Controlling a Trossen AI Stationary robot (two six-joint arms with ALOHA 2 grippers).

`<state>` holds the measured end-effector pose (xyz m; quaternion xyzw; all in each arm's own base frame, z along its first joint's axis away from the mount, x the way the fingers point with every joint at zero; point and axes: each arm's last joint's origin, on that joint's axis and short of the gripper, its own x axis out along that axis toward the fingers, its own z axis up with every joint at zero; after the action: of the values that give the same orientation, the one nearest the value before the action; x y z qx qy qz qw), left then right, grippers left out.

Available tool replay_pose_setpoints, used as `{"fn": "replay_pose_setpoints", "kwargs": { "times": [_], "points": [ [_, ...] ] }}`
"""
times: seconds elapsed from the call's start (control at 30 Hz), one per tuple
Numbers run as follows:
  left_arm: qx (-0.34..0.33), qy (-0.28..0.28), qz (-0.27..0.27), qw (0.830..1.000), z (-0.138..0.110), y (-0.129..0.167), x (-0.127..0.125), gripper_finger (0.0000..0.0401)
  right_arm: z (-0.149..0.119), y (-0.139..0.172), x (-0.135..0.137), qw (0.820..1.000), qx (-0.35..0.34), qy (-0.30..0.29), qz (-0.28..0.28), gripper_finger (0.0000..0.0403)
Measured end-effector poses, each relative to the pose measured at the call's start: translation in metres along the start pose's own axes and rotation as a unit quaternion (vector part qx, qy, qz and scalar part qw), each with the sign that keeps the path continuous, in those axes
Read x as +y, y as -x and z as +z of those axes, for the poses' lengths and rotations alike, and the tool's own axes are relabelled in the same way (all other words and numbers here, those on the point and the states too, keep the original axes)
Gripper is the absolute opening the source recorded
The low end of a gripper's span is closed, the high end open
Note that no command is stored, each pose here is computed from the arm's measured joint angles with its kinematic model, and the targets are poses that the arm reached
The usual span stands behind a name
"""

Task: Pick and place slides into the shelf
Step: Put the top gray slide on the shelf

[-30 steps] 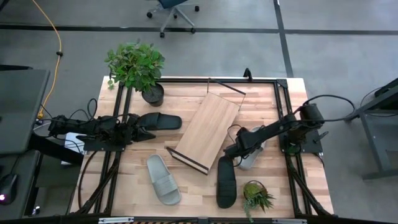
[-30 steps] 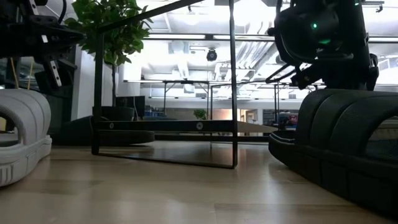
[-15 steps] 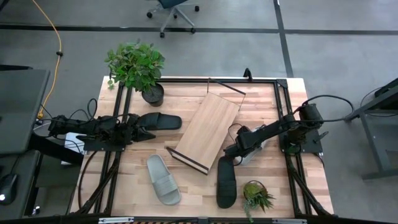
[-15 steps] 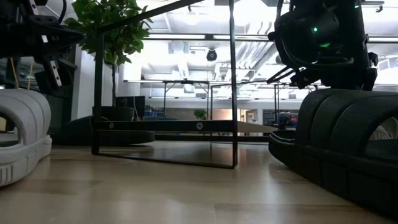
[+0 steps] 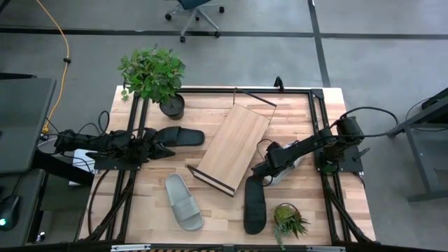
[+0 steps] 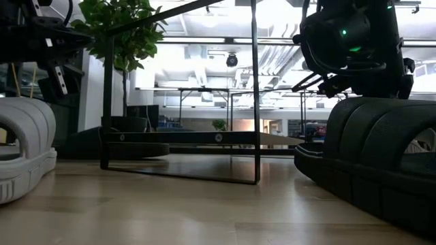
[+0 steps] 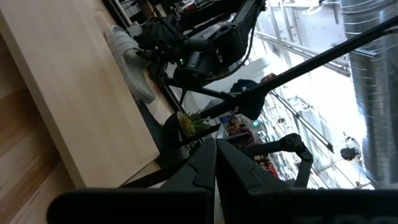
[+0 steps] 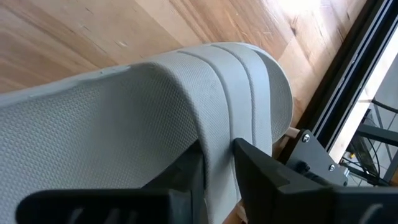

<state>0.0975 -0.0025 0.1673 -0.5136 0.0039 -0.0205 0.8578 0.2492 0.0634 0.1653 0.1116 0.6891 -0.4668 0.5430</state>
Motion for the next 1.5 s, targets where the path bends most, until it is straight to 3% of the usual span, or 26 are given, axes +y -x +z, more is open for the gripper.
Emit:
{"fn": "replay_pose_setpoints", "kwargs": {
  "times": [0.4,0.93,1.5],
  "points": [
    [0.000,0.000,0.000,1.000,0.000,0.000,0.000,0.0001,0.001,0.005,-0.001,1.000,0.009,0.006,0.001,0.0005],
    [0.000,-0.013,0.000,1.000,0.000,0.000,0.000,0.0001,0.010,0.056,-0.010,1.000,-0.027,0.013,0.007,0.0002],
    [0.000,-0.014,0.000,1.000,0.000,0.000,0.000,0.0001,-0.006,0.129,-0.008,0.982,-0.131,0.059,0.119,0.0000]
  ]
}}
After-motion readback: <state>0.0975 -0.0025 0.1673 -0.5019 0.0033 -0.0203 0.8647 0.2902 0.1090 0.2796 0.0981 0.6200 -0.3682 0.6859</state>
